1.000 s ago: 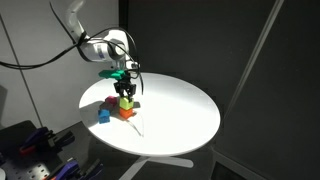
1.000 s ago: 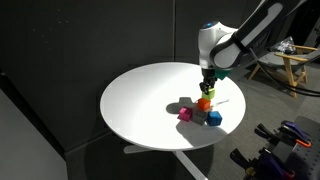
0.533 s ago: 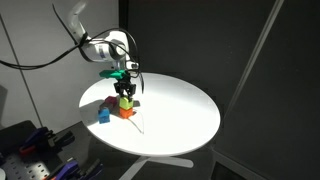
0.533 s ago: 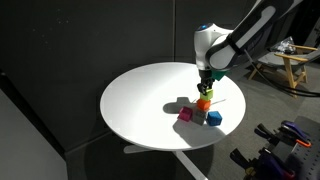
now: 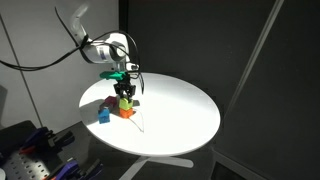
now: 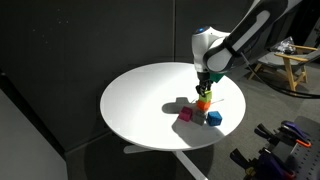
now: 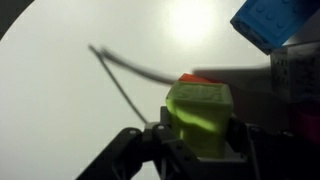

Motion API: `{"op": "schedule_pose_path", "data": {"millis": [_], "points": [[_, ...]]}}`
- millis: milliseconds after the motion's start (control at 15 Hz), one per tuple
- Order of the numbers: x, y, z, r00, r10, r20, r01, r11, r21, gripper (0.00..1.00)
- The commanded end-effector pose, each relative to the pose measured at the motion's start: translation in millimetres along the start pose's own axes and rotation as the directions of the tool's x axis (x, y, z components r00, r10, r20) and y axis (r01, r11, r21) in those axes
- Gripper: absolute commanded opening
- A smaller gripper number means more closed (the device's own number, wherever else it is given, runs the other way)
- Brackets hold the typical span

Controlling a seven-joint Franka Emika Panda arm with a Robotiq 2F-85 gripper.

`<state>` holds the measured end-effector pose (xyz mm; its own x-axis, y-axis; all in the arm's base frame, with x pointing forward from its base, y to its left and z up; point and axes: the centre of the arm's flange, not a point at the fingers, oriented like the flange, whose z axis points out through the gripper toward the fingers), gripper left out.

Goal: Pick up the green block and put it on the blue block, pick up the lime green block and put it on the orange block, pick up the pink block and put it on the lime green block

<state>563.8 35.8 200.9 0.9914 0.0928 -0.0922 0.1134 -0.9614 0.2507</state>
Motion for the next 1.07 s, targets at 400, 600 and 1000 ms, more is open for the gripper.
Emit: {"op": "schedule_pose_path", "data": {"millis": [400, 600, 1000], "points": [[2.4, -3.2, -4.8, 1.000, -0.005, 0.006, 0.005, 1.000, -0.002, 0.85], [-3.3, -8.4, -10.5, 1.000, -0.028, 0.003, 0.028, 1.000, 0.000, 1.00], [-16.8, -25.8, -30.2, 0.994, -0.108, -0.020, 0.108, 0.994, 0.011, 1.00]]}}
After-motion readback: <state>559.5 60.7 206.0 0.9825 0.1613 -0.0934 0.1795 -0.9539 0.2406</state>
